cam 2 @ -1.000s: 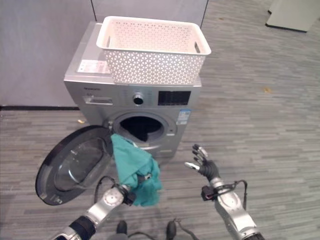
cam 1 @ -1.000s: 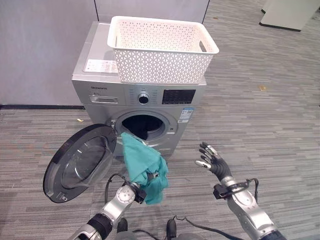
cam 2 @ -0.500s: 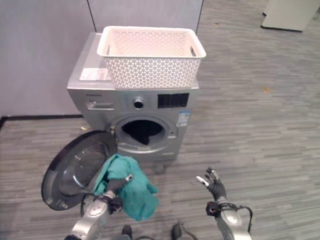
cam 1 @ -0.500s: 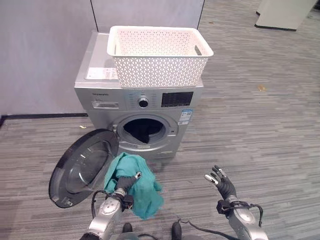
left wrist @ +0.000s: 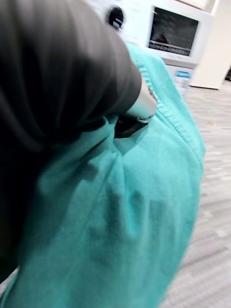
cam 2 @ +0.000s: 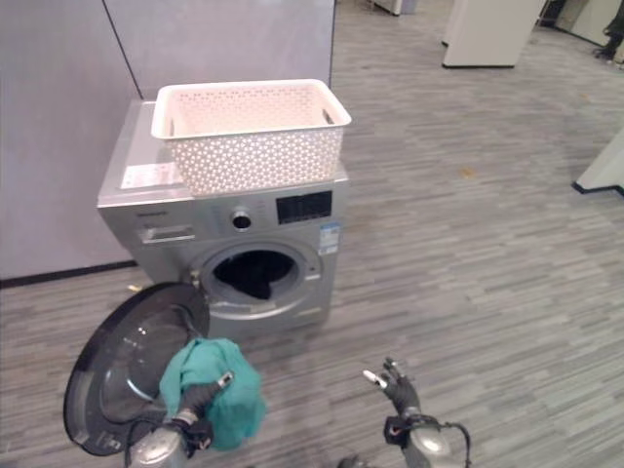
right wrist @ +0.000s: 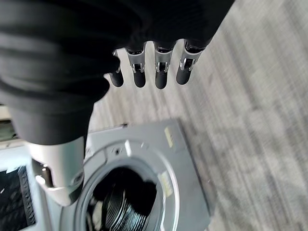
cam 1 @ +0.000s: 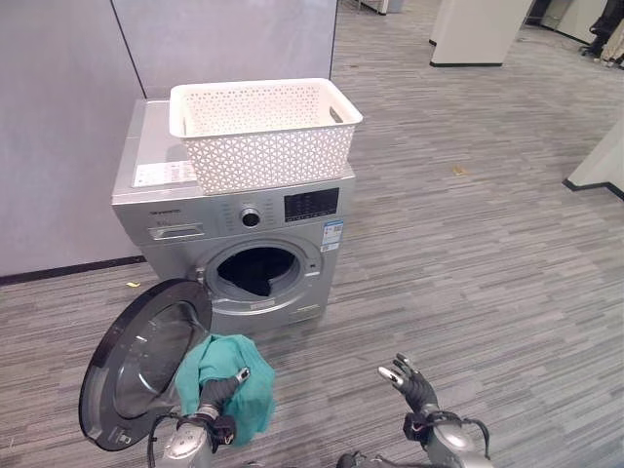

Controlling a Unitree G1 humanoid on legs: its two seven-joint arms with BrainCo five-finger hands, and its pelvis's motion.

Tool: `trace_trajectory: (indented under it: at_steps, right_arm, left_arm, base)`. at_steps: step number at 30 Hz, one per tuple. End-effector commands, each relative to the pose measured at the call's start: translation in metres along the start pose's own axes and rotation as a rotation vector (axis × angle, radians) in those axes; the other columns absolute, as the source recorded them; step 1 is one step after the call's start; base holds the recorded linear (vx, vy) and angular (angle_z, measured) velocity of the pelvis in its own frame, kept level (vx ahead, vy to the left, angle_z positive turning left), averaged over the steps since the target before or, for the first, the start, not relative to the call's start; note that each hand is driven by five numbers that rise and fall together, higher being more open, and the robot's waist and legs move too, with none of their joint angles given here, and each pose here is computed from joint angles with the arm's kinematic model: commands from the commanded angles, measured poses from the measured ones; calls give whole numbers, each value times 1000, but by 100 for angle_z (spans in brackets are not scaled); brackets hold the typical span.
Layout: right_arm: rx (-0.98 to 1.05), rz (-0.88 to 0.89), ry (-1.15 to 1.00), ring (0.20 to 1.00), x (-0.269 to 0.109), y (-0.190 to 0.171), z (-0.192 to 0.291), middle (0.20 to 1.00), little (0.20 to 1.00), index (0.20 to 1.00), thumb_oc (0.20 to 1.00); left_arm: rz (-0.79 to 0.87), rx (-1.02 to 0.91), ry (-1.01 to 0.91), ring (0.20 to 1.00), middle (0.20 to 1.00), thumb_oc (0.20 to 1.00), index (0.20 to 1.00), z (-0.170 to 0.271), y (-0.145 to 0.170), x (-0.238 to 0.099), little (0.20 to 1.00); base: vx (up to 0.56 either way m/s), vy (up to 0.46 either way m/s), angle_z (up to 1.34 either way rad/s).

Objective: Grab the laundry basket,head to the washer,open it,put in the laundry and shut it.

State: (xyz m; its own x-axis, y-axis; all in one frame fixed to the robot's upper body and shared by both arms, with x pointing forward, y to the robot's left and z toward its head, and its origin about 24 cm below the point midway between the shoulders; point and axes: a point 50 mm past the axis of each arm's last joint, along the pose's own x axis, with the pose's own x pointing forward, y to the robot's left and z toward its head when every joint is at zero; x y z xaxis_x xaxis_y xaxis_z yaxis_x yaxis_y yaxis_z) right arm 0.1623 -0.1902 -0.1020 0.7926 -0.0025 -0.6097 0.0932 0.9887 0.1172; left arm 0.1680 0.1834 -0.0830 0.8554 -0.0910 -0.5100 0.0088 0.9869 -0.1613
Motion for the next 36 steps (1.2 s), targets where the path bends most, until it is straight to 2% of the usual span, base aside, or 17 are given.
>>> trace_trajectory:
  at_steps: [1,20,27,36]
  right_arm:
    - [-26,33,-87,1000,4,1,20,1000,1000,1000,1000]
    - [-41,26,-79,1000,4,-3,19,1000,1000,1000,1000]
    - [-12,35,-98,1000,14,6,29,1000,1000,1000,1000]
    - [3,51,-76,1000,12,10,23,1000,1000,1000,1000]
  left_arm:
    - [-102,7,-141,200,200,200,200,32,-18,11,200]
    - [-151,41,-118,200,200,200,200,31,-28,14,200]
    - [-103,49,-166,200,200,200,200,45,-21,20,200]
    - [-95,45,-154,200,200,200,200,41,-17,17,200]
  base:
    - [6,-92,-5]
    - [-5,-56,3]
    - [141,81,-18]
    - [184,188,-37]
